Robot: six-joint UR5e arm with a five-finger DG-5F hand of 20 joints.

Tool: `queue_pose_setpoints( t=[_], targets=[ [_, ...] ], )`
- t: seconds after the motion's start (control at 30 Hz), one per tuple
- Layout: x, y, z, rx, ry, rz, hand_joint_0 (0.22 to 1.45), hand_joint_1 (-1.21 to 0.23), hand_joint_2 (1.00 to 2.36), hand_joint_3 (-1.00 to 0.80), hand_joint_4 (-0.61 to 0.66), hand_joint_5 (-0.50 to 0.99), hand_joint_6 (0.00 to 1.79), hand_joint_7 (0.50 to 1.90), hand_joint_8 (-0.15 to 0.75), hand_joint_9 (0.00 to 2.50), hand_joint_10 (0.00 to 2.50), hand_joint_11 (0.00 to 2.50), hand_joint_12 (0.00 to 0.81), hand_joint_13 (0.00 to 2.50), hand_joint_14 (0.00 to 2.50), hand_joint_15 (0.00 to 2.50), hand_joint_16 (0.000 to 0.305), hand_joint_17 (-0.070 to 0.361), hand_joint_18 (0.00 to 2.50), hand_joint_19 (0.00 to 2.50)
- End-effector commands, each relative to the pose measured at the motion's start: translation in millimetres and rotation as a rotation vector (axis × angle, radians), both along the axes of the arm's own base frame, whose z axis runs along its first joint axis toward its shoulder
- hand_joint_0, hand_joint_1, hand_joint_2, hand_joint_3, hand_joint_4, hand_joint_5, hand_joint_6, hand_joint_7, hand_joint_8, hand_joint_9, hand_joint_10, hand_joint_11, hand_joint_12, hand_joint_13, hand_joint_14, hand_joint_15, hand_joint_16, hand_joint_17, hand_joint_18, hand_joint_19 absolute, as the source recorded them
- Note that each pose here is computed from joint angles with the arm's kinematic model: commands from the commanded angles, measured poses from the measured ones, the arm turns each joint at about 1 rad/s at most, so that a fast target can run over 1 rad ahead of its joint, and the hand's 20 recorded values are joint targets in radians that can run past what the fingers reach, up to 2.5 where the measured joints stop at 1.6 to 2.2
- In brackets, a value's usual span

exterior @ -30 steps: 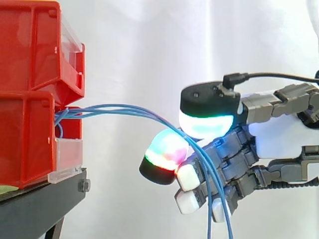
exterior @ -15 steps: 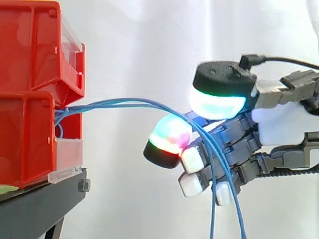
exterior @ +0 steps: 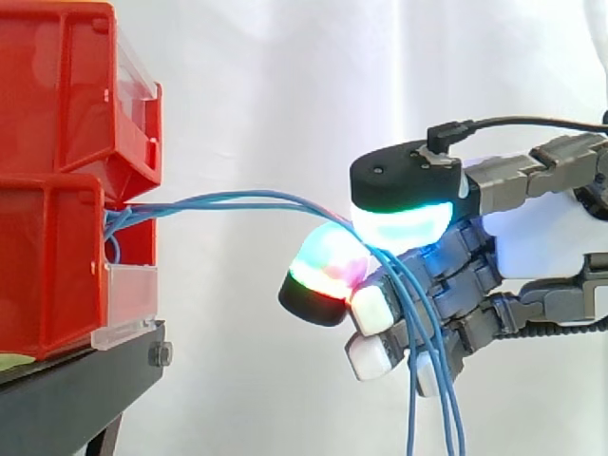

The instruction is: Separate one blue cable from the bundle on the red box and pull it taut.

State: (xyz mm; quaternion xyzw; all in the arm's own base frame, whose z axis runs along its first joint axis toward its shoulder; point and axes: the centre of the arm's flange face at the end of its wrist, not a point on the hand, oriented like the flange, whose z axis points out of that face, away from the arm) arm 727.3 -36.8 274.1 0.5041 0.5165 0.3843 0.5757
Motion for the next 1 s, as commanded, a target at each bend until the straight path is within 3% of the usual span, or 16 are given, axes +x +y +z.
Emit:
queue_pose_setpoints(
  t=[0.0,0.27,0.37,0.43,0.5,0.67,0.73,0.83,0.87,0.9,0.97],
  targets=[
    [-0.1,0.1,-0.1,0.001,0.001,0.000,0.78,-0.77,1.02,-0.01,0.21,-0.08,0.50,1.29,0.331,0.84,0.01,0.39,0.351,0.84,0.01,0.39,0.038,0.085,0.81,0.51],
    [-0.1,0.3,-0.1,0.002,0.001,0.002,0.82,-0.89,1.02,-0.08,0.15,-0.10,0.53,1.23,0.297,0.73,0.01,0.39,0.332,0.76,0.01,0.39,0.037,0.083,0.73,0.48],
    [-0.1,0.3,-0.1,0.002,0.001,0.002,0.76,-0.91,1.02,-0.25,0.16,-0.11,0.54,1.21,0.293,0.72,0.01,0.41,0.333,0.75,0.01,0.37,0.038,0.085,0.78,0.41],
    [-0.1,0.3,-0.1,0.002,0.001,0.002,0.69,-0.88,1.01,-0.36,0.18,-0.11,0.55,1.19,0.300,0.72,0.01,0.39,0.335,0.76,0.01,0.36,0.038,0.084,0.79,0.42],
    [-0.2,0.4,1.0,0.003,-0.001,0.003,0.59,-0.77,1.01,-0.43,0.20,-0.10,0.55,1.20,0.320,0.75,0.01,0.39,0.342,0.77,0.01,0.37,0.039,0.088,0.79,0.44],
    [-0.1,0.4,-0.1,0.004,0.000,0.003,0.56,-0.57,1.00,-0.45,0.22,-0.09,0.53,1.23,0.334,0.76,0.01,0.38,0.354,0.77,0.01,0.38,0.041,0.093,0.80,0.46],
    [-0.1,0.4,-0.1,0.004,0.000,0.003,0.57,-0.55,1.00,-0.43,0.21,-0.09,0.53,1.24,0.334,0.76,0.01,0.38,0.354,0.77,0.01,0.37,0.041,0.093,0.80,0.47],
    [-0.1,0.3,-0.1,0.004,0.000,0.002,0.62,-0.64,1.02,-0.21,0.17,-0.09,0.55,1.28,0.340,0.76,0.01,0.38,0.357,0.78,0.01,0.37,0.042,0.094,0.82,0.45],
    [-0.1,0.3,-0.1,0.004,0.000,0.002,0.61,-0.65,1.02,-0.17,0.17,-0.10,0.58,1.24,0.343,0.76,0.01,0.38,0.361,0.78,0.01,0.37,0.042,0.096,0.83,0.45],
    [-0.2,0.2,-0.3,0.004,0.002,0.002,0.64,-0.70,1.01,-0.07,0.23,-0.15,0.72,0.92,0.359,0.75,0.01,0.38,0.383,0.80,0.01,0.36,0.047,0.105,0.88,0.42],
    [-0.9,0.1,0.4,0.003,0.005,0.002,0.69,-0.74,1.01,0.01,0.21,-0.16,0.76,0.89,0.357,0.75,0.01,0.39,0.378,0.82,0.01,0.36,0.046,0.103,0.89,0.42]
  ],
)
